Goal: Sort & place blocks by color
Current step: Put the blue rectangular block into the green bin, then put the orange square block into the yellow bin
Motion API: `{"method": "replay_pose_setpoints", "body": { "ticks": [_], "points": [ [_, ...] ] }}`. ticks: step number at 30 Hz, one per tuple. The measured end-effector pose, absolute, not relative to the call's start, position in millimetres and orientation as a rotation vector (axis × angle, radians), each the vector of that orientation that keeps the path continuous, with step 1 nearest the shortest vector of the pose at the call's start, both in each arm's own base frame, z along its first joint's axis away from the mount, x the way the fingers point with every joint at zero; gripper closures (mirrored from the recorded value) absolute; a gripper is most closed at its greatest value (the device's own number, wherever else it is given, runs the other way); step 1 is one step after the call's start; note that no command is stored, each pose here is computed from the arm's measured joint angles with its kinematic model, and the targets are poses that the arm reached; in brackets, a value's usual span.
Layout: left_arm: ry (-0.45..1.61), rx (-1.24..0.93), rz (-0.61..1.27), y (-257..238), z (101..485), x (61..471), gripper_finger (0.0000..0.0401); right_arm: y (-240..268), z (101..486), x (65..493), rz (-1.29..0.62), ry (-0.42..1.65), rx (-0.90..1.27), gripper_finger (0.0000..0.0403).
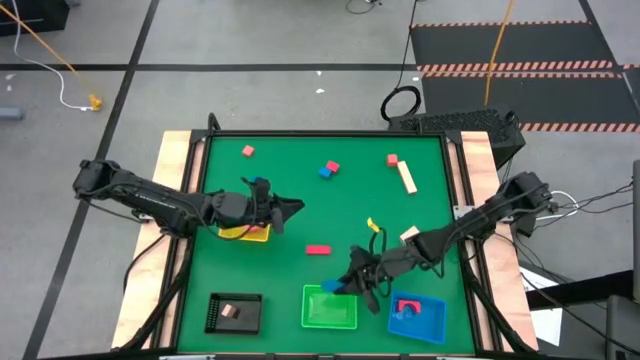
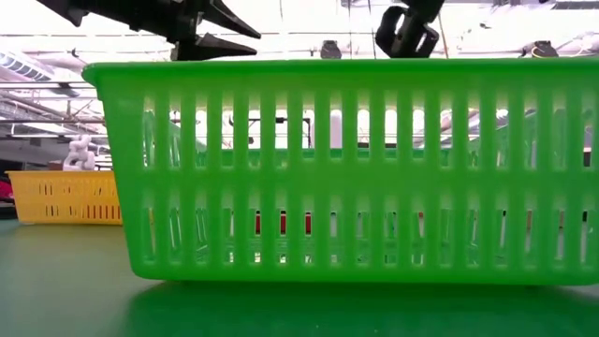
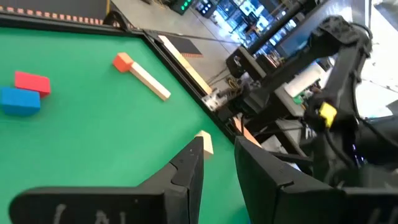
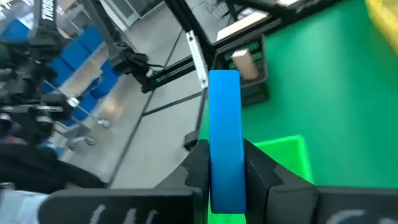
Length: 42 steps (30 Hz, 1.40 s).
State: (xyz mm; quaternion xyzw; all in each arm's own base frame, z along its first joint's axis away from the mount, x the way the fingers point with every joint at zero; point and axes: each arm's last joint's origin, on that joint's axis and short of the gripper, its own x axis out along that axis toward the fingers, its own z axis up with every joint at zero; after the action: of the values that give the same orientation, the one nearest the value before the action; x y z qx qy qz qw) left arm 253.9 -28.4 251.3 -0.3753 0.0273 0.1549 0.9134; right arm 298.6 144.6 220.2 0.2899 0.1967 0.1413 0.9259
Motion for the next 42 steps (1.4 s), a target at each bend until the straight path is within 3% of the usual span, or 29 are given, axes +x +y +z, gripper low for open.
{"method": "replay_pose_setpoints", "body": {
  "ticks": [13, 19, 35, 42],
  "points": [
    [0.177, -0.801, 0.172, -30, 247, 254, 0.0308, 185, 163, 310, 0.306, 0.489, 0.904, 0.0358],
    [0.246, -0.796, 0.160, -37, 241, 252, 0.0308, 202, 166, 316, 0.271, 0.415, 0.884, 0.0352],
    [0.276, -0.803, 0.145, -44, 239, 250, 0.0308, 203, 169, 320, 0.231, 0.430, 0.855, 0.0219],
    [0.275, -0.799, 0.147, -44, 239, 250, 0.0308, 187, 194, 318, 0.226, 0.407, 0.754, 0.0198]
  ]
}}
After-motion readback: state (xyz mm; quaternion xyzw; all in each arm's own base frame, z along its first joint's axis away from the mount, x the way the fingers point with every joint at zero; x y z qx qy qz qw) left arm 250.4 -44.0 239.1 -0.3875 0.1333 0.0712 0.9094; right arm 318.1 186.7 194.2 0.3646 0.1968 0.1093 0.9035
